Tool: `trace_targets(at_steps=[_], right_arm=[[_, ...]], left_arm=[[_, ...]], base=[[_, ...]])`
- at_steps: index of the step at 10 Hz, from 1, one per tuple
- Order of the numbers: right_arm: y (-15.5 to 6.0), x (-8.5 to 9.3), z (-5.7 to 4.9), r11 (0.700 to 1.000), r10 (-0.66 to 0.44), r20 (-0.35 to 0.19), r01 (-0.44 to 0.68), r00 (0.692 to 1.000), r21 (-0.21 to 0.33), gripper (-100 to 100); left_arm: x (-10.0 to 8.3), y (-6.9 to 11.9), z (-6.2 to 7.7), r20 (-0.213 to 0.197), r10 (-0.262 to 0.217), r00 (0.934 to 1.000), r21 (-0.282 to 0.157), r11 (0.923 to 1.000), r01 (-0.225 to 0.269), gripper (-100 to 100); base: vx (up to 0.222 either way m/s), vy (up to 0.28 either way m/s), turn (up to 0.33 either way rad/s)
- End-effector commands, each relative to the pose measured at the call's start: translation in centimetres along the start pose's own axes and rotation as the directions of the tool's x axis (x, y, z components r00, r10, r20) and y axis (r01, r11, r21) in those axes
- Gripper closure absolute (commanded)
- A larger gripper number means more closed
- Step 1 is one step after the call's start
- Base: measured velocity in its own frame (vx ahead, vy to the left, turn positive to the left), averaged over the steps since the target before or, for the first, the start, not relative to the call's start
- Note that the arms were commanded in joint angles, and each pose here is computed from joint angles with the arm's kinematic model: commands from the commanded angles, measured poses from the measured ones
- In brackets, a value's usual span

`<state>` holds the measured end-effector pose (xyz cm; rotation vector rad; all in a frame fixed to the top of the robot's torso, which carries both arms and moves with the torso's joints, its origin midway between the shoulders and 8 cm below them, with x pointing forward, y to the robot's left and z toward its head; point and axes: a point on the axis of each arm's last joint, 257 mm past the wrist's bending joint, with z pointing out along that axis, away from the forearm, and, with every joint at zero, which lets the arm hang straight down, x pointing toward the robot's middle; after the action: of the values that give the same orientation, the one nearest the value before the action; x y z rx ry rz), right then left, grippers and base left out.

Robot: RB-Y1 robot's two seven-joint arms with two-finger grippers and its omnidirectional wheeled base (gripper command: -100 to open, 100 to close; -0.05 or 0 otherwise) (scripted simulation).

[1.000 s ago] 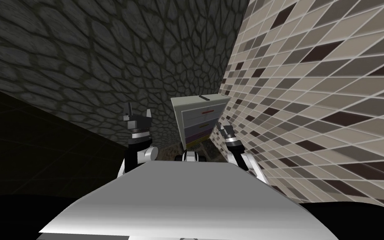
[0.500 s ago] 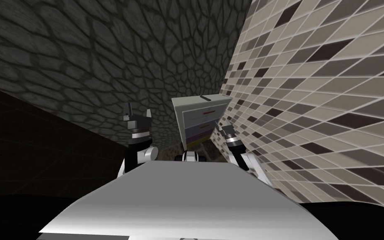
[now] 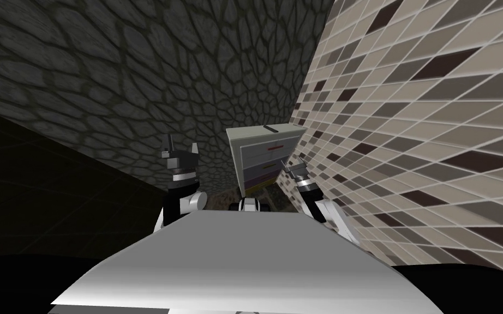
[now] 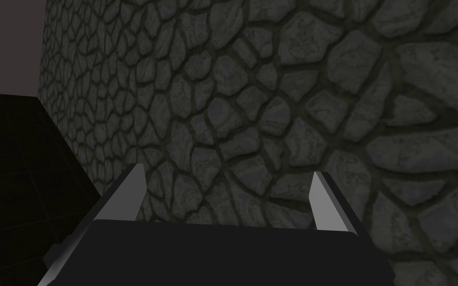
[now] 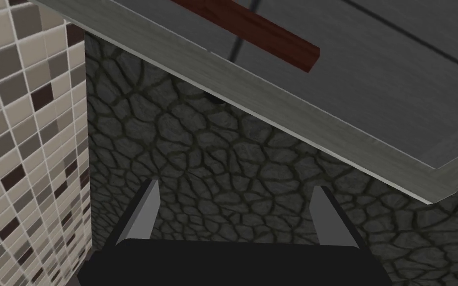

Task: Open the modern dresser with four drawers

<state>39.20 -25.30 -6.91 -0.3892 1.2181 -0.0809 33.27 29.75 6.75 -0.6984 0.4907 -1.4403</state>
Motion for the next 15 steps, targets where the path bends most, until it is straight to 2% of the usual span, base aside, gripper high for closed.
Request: trace_targets(at_steps=[1, 2, 3, 4, 5, 6, 7, 8, 9, 10, 11, 12, 13, 14, 15], right_arm=[[0.0, 0.4, 0.0, 0.993, -0.117, -0.015, 0.117, 0.993, -0.012, -100], [0.0, 0.7, 0.0, 0.979, -0.201, -0.025, 0.201, 0.979, -0.024, -100], [0.0, 0.7, 0.0, 0.977, -0.211, -0.025, 0.211, 0.977, -0.025, -100], [0.1, 1.1, 0.0, 0.957, -0.29, -0.033, 0.289, 0.956, -0.037, -100], [0.1, 1.1, 0.0, 0.953, -0.301, -0.033, 0.299, 0.953, -0.038, -100], [0.1, 1.5, 0.0, 0.926, -0.375, -0.039, 0.373, 0.926, -0.051, -100], [0.1, 1.5, 0.0, 0.922, -0.385, -0.039, 0.383, 0.922, -0.051, -100], [0.1, 1.9, 0.0, 0.89, -0.455, -0.044, 0.451, 0.89, -0.065, -100], [0.1, 1.9, 0.0, 0.885, -0.464, -0.043, 0.461, 0.885, -0.065, -100], [0.1, 2.3, 0.1, 0.847, -0.53, -0.046, 0.526, 0.847, -0.079, -100], [0.1, 2.3, 0.1, 0.843, -0.536, -0.045, 0.532, 0.843, -0.079, -100], [0.1, 2.7, 0.1, 0.801, -0.597, -0.046, 0.592, 0.801, -0.093, -100], [0.1, 2.7, 0.1, 0.797, -0.603, -0.046, 0.597, 0.797, -0.093, -100], [0.1, 3.1, 0.1, 0.75, -0.66, -0.045, 0.653, 0.75, -0.106, -100], [0.1, 3.1, 0.1, 0.747, -0.663, -0.045, 0.656, 0.748, -0.106, -100]], left_arm=[[0.0, 0.0, 0.0, 0.0, 0.0, 1.0, 0.0, 1.0, 0.0, 0], [0.0, 0.0, 0.0, 0.0, 0.0, 1.0, 0.0, 1.0, 0.0, 0], [0.0, 0.0, 0.0, 0.0, 0.0, 1.0, 0.0, 1.0, 0.0, 0], [0.0, 0.0, 0.0, 0.0, 0.0, 1.0, 0.0, 1.0, 0.0, 0], [0.0, 0.0, 0.0, 0.0, 0.0, 1.0, 0.0, 1.0, 0.0, 0], [0.0, 0.0, 0.0, 0.0, 0.0, 1.0, 0.0, 1.0, 0.0, 0], [0.0, 0.0, 0.0, 0.0, 0.0, 1.0, 0.0, 1.0, 0.0, 0], [0.0, 0.0, 0.0, 0.0, 0.0, 1.0, 0.0, 1.0, 0.0, 0], [0.0, 0.0, 0.0, 0.0, 0.0, 1.0, 0.0, 1.0, 0.0, 0], [0.0, 0.0, 0.0, 0.0, 0.0, 1.0, 0.0, 1.0, 0.0, 0], [0.0, 0.0, 0.0, 0.0, 0.0, 1.0, 0.0, 1.0, 0.0, 0], [0.0, 0.0, 0.0, 0.0, 0.0, 1.0, 0.0, 1.0, 0.0, 0], [0.0, 0.0, 0.0, 0.0, 0.0, 1.0, 0.0, 1.0, 0.0, 0], [0.0, 0.0, 0.0, 0.0, 0.0, 1.0, 0.0, 1.0, 0.0, 0], [0.0, 0.0, 0.0, 0.0, 0.0, 1.0, 0.0, 1.0, 0.0, 0]], base=[[0.018, 0.009, 0.025], [0.022, 0.012, 0.041], [0.02, 0.008, 0.03], [0.02, 0.009, 0.066], [0.016, 0.004, 0.034], [0.02, 0.005, 0.072], [0.02, 0.004, 0.032], [0.023, 0.007, 0.069], [0.019, 0.004, 0.038], [0.018, 0.004, 0.076], [0.018, 0.001, 0.042], [0.022, 0.003, 0.08], [0.02, 0.001, 0.042], [0.021, 0.001, 0.075], [0.018, -0.001, 0.044]])
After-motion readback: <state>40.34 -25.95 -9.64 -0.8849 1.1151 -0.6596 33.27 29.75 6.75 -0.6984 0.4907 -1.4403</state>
